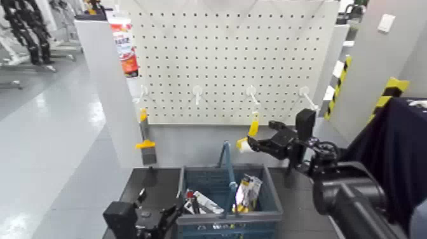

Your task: Put the yellow roller into the crate.

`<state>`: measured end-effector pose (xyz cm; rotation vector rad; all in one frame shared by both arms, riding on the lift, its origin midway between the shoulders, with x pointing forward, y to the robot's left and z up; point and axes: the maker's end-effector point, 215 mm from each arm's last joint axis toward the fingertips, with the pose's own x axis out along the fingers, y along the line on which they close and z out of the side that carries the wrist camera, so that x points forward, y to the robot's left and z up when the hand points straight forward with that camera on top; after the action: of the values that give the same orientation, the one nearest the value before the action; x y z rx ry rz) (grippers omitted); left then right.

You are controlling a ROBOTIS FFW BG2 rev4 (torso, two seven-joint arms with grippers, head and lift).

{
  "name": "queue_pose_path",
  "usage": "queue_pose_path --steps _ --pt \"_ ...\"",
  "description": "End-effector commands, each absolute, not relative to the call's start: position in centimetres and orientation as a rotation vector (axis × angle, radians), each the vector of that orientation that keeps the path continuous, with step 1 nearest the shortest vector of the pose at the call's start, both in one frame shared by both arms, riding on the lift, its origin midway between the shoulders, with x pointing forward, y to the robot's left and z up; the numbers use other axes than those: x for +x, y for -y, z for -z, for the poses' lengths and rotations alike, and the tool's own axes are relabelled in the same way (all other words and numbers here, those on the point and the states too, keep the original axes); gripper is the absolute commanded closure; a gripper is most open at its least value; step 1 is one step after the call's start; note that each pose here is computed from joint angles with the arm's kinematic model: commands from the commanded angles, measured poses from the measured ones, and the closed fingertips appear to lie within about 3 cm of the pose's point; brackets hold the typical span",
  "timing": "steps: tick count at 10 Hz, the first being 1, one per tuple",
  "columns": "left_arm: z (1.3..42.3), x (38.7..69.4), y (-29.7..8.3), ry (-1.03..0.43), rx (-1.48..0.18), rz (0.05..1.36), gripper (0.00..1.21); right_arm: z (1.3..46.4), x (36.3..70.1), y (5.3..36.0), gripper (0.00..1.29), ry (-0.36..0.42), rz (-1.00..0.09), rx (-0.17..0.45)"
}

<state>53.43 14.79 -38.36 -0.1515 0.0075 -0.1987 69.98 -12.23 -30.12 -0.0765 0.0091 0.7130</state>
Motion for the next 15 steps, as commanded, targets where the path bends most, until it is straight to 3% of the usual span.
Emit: queue_pose_path --steps 1,3,4,5,7,15 --pt "38.2 53.5 -14.5 -0.005 -0.150 0.206 0.17 30.0 70.6 11.2 0.21 -0.013 -0.732 -0.043" --pt "38.2 53.6 -14.5 -0.005 -0.150 0.206 0.17 30.1 70.7 10.9 0.83 -0.019 -0.734 -0.047" --pt "38.1 53.6 -14.5 -0.003 -0.148 0.206 0.17 29.9 70.8 10.8 1.08 -0.017 -0.731 -0.046" --pt "38.2 53.6 -14.6 -0.003 -0.147 0.206 0.17 29.9 70.9 10.8 1.18 -0.020 -0.727 -0.042" --pt "38.1 53.6 -14.6 -0.001 -0.144 0.208 0.17 29.7 70.9 10.8 1.25 -0.017 -0.724 -0.041" --pt "37.9 53.7 -14.6 0.004 -0.139 0.214 0.17 28.4 70.6 10.6 1.25 0.021 -0.732 -0.035"
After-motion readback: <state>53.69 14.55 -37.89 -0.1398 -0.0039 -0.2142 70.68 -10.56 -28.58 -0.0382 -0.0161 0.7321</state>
